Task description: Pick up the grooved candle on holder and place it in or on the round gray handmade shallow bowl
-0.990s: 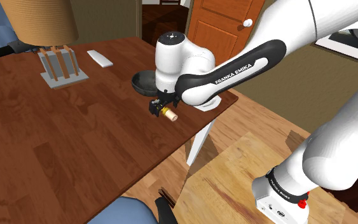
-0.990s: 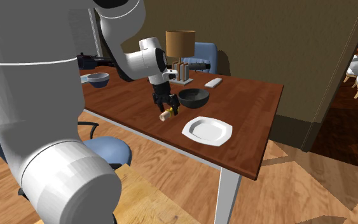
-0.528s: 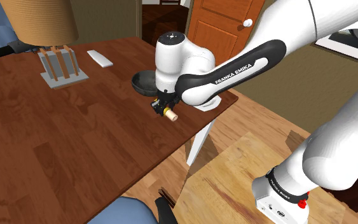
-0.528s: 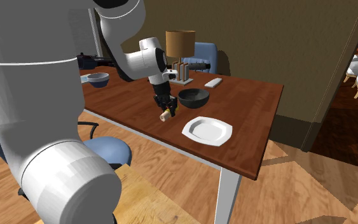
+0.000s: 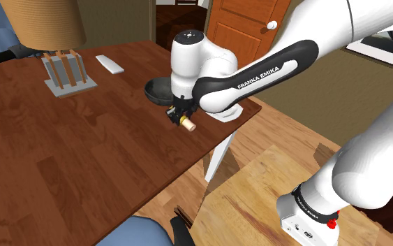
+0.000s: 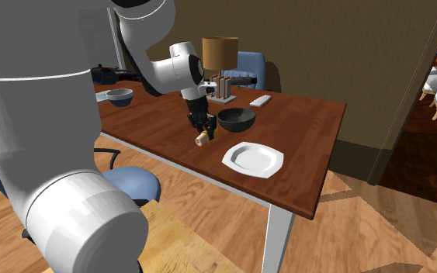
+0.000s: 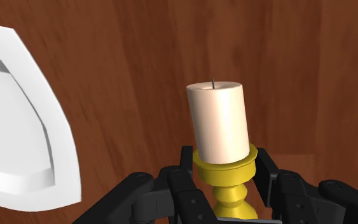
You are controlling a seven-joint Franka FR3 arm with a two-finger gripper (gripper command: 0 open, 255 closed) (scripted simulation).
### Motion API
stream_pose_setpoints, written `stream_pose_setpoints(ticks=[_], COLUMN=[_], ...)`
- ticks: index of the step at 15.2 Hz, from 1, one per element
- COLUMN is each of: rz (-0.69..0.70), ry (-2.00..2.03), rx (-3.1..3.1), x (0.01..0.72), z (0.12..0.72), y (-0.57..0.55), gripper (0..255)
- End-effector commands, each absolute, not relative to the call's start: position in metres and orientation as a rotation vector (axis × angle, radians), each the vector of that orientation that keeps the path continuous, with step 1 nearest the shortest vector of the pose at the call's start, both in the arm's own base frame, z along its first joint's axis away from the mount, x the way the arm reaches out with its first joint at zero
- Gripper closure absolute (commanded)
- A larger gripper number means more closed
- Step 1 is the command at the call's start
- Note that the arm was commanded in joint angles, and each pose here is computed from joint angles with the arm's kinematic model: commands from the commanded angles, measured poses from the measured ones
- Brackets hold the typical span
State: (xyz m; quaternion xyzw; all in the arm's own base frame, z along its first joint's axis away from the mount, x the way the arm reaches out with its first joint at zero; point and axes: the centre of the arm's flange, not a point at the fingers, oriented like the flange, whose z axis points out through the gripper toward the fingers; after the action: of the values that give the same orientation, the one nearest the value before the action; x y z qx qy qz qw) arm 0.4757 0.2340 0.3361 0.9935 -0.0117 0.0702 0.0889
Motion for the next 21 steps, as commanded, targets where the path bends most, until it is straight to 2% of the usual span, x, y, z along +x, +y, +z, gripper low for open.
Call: stream_pose_setpoints(ticks=[1, 21], rz=[0.209, 0.209], ry=[-0.035, -0.035], rx=[2.956, 2.956], x=[0.476, 0.476], z=[0.346, 0.452], y=[0.234, 0.234], gripper=[255, 255])
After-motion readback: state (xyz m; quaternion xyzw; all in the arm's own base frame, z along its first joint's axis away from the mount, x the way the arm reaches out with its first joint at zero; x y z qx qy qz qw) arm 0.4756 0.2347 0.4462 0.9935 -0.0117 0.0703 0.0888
